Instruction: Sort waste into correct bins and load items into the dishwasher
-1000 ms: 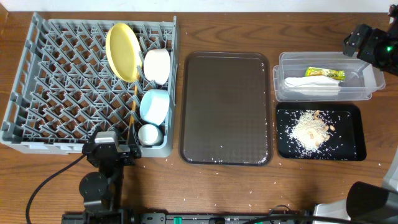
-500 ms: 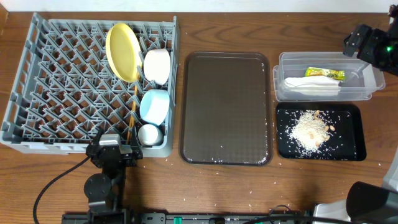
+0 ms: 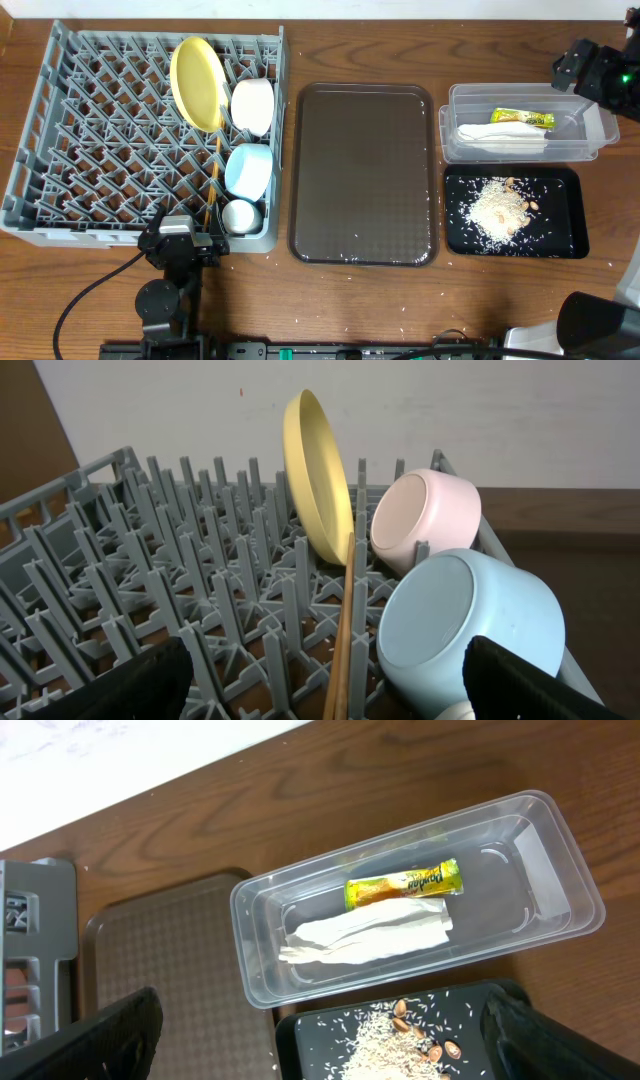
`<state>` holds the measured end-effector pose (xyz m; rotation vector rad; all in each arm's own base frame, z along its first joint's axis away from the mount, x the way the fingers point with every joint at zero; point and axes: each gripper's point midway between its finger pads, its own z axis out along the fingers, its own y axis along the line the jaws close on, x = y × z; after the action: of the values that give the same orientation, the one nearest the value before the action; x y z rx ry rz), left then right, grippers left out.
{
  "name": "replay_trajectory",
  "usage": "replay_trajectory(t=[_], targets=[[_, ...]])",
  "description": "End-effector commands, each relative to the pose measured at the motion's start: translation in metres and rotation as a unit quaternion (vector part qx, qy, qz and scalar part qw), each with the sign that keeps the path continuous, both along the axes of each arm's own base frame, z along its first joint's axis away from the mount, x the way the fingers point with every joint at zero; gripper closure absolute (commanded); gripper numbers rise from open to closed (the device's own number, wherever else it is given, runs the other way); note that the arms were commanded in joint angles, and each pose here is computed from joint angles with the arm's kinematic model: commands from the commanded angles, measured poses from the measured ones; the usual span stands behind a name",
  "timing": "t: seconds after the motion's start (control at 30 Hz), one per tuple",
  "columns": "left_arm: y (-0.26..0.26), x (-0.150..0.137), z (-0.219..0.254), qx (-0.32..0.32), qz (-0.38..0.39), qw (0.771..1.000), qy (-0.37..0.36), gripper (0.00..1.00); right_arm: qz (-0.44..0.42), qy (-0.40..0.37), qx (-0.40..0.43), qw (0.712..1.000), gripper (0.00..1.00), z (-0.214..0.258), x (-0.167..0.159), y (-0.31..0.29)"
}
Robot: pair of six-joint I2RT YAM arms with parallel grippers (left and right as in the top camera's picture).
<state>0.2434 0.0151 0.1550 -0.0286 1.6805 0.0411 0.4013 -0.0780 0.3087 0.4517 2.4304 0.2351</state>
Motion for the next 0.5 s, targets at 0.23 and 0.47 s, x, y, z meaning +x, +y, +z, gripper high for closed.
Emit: replay_trajectory(t=[0.23,0.47], targets=[[0.0013,0.0003,-0.0162,0.005,0.002,1.0,0.018,0.14,-0.009,-0.001,0.004,1.0,0.01,0.0012,-0.0001,-0.004],[0.0012,0.0003,-0.0163,0.005,0.002,1.0,0.019,0.14,-0.009,-0.001,0.004,1.0,0.01,0.0011,-0.0001,-0.004]])
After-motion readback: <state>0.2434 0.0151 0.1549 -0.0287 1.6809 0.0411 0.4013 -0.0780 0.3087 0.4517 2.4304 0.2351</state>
